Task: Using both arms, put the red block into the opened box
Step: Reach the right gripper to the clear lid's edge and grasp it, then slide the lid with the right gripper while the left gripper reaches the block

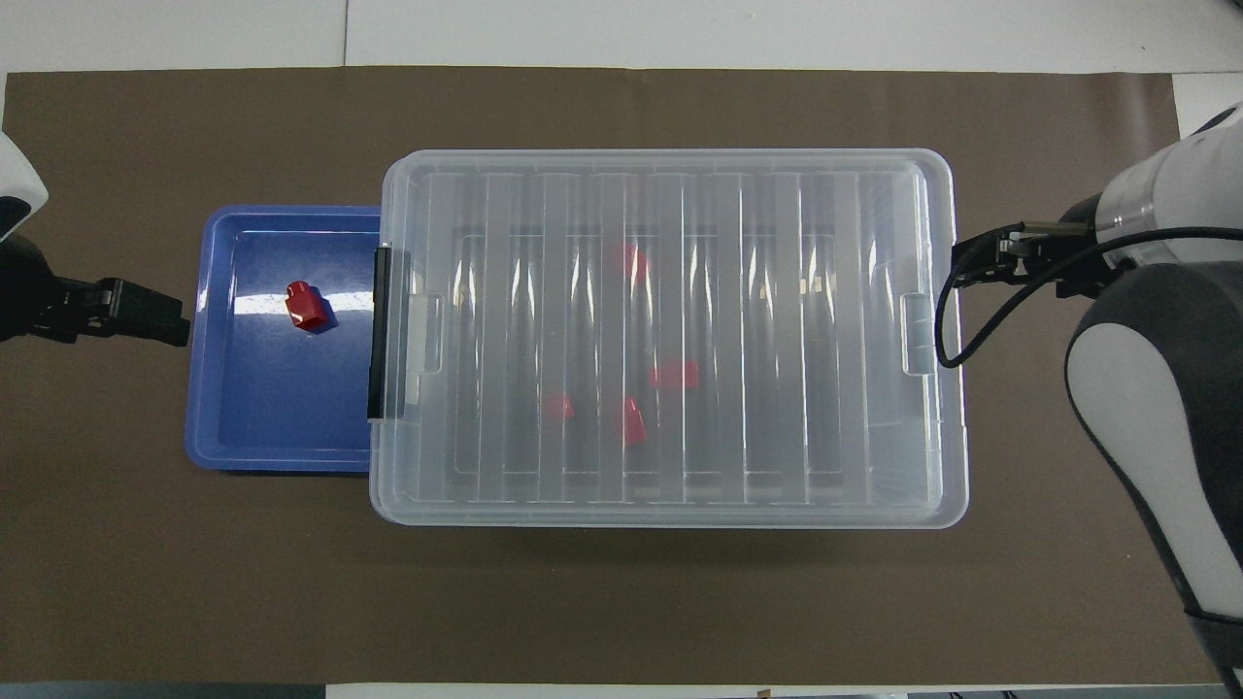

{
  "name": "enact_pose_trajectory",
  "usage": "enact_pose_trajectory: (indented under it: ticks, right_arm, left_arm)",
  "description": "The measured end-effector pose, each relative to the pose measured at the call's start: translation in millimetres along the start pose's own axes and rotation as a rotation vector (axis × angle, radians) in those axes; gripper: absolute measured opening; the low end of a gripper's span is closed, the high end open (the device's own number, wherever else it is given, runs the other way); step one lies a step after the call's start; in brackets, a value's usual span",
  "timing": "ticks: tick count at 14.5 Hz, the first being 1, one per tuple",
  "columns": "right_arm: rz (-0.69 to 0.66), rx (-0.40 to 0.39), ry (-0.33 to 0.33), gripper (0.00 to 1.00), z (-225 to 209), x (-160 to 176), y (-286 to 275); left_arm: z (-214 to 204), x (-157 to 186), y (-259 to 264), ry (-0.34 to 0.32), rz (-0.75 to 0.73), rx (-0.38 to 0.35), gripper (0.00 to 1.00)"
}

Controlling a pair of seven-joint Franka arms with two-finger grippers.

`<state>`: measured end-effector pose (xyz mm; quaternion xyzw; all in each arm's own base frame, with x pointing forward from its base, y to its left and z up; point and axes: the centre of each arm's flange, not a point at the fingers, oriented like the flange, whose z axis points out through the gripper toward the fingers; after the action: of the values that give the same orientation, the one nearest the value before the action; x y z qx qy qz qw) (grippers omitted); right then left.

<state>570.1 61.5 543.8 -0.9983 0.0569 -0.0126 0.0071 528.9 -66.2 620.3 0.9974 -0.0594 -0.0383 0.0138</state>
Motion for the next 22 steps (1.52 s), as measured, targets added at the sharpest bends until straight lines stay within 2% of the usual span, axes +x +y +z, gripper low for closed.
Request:
enact_pose_trajectory:
  ticks: [6,14,22]
  right_arm:
    - [0.009,-0.005,-0.016,1.0,62,-5,3]
    - [-0.01,-0.009,-0.042,1.0,89,-12,35]
    - [-0.075,-0.004,-0.04,1.0,88,-9,88]
  left_arm:
    - [0,0,0,0.0,0.0,0.0,1.0]
    - [0,0,0,0.0,0.0,0.0,1.0]
    - [0,0,0,0.0,0.0,0.0,1.0]
